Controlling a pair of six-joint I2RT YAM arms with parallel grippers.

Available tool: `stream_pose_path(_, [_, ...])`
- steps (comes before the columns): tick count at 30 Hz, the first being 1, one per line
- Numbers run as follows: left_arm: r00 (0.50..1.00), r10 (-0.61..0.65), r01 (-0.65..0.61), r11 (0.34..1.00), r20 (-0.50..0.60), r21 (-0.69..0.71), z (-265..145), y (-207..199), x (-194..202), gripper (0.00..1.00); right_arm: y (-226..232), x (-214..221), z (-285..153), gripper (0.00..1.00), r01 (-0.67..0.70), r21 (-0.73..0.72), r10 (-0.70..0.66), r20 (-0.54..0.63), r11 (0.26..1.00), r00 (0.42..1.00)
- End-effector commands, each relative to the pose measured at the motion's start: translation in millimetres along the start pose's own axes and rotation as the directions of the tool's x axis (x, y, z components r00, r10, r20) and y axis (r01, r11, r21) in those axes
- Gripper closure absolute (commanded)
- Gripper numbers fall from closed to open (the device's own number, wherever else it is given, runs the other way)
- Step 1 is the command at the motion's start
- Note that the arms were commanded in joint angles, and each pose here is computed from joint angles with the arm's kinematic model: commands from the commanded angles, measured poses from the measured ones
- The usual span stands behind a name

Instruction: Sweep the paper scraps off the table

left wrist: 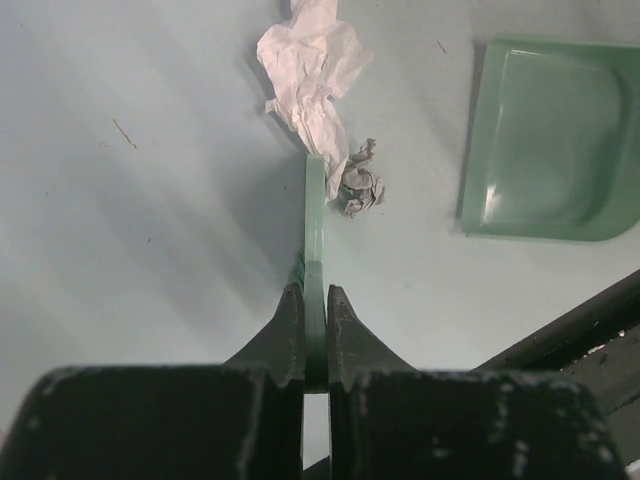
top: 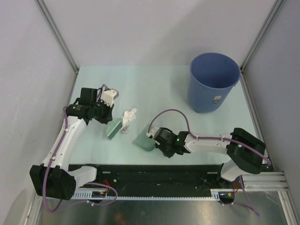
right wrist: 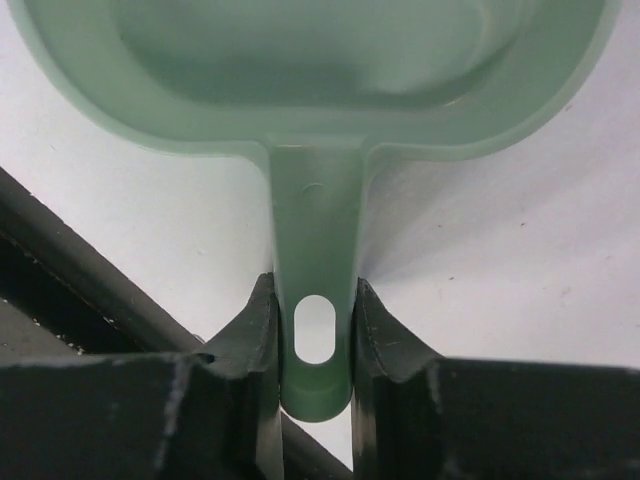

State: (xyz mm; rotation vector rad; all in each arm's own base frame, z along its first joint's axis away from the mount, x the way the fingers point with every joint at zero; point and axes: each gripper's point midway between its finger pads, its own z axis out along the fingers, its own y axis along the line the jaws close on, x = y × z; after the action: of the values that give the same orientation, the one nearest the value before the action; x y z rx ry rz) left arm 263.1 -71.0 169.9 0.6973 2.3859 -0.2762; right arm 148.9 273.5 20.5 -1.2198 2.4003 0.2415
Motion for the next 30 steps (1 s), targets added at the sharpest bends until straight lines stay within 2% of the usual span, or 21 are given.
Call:
stream_pose_path(1, [1.0, -0.028, 0.028, 1.0, 0.001, 0.012, 3.3, 1.3, -4.4, 1.0, 6.7, -23.3, -7.8, 1.0, 0.043, -0.017, -0.043, 0.04, 0.999, 0.998])
stream_pose_path(7, [0.999, -0.036, 0.032, 0.988, 0.022, 0.154, 9.2, -21.1, -13.6, 1.0, 16.6, -35.2, -10.3, 1.0, 0.124, -0.017, -0.124, -0.009, 0.992, 0.992])
stream_pose_path(10, [0.999, -0.003, -0.005, 0.973, 0.037, 0.231, 8.2, -38.6, -16.4, 1.0, 10.6, -22.2, 1.9, 1.0, 0.158, 0.01, -0.156, -0.125, 0.987, 0.98])
stream_pose_path(13, [0.995, 0.016, -0.051, 0.924, 0.095, 0.379, -9.2, -68.5, -27.0, 1.0, 10.5, -23.3, 11.7, 1.0, 0.167, 0.018, -0.162, -0.176, 0.986, 0.971])
stream_pose_path(16, [0.99, 0.044, -0.1, 0.897, 0.137, 0.43, -28.4, -81.8, -33.2, 1.0, 10.5, -31.6, 14.0, 1.0, 0.144, 0.028, -0.138, -0.152, 0.989, 0.979])
stream_pose_path(19, [0.988, 0.069, -0.12, 0.908, 0.139, 0.401, -37.1, -79.5, -31.2, 1.0, 8.8, -43.6, 10.1, 1.0, 0.11, 0.036, -0.106, -0.104, 0.993, 0.989])
stream_pose_path(23, [0.993, 0.079, -0.097, 0.969, 0.085, 0.226, -38.5, -48.4, -25.5, 1.0, 6.8, -49.2, 0.0, 1.0, 0.114, 0.044, -0.111, -0.079, 0.992, 0.991])
stream_pose_path(30, [0.993, 0.089, -0.086, 0.995, 0.071, -0.043, -59.3, -0.7, -31.5, 1.0, 4.4, -39.9, -37.8, 1.0, 0.128, 0.062, -0.122, -0.092, 0.99, 0.988])
